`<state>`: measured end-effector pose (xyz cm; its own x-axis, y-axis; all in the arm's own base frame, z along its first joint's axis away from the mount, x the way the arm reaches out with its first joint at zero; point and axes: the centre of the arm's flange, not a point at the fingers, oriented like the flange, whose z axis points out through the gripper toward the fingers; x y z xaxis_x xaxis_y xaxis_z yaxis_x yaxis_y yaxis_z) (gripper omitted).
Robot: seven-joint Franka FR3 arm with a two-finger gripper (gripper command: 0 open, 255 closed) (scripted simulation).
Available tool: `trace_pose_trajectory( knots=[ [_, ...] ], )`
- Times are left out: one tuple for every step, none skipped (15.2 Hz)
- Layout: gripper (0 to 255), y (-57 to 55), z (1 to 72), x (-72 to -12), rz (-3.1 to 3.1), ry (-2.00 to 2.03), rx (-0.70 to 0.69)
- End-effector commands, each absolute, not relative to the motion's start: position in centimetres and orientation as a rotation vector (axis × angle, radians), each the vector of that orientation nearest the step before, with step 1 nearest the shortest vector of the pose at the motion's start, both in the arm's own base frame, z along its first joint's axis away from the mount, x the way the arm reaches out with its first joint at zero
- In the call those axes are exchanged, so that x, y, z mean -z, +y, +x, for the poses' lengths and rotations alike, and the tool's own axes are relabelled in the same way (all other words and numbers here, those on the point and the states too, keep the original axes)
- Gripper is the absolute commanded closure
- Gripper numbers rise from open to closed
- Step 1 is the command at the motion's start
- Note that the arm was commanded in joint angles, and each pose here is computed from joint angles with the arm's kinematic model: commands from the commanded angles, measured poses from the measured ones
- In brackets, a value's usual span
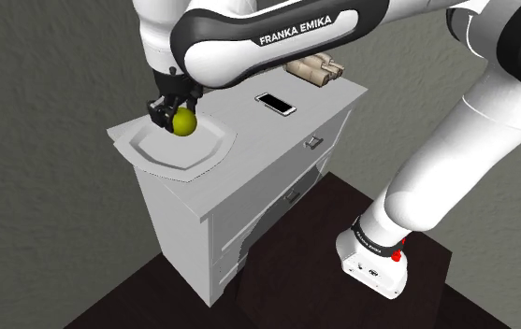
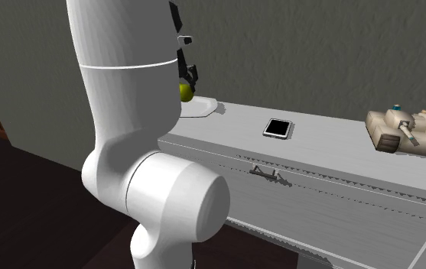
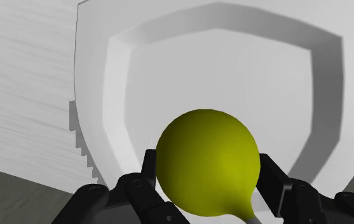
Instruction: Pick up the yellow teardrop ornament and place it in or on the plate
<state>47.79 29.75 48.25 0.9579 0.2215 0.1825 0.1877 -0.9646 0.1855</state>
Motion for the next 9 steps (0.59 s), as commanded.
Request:
trace_pose_trajectory(
  knots=[
    [255,29.8,47.8,-47.2,2.943,0.31,-0.303],
    [255,29.8,47.8,-46.7,2.943,0.31,-0.303],
    [255,29.8,47.8,-46.2,2.943,0.31,-0.303],
    [255,29.8,47.8,-46.2,2.943,0.31,-0.303],
    [255,29.8,47.8,-46.2,2.943,0.31,-0.303],
    [255,29.8,47.8,-46.2,2.943,0.31,-0.303],
    [255,29.8,47.8,-46.2,2.943,0.31,-0.303],
    [255,29.8,47.8,-46.2,2.943,0.31,-0.303],
    [255,29.8,47.8,-46.2,2.943,0.31,-0.303]
  ],
)
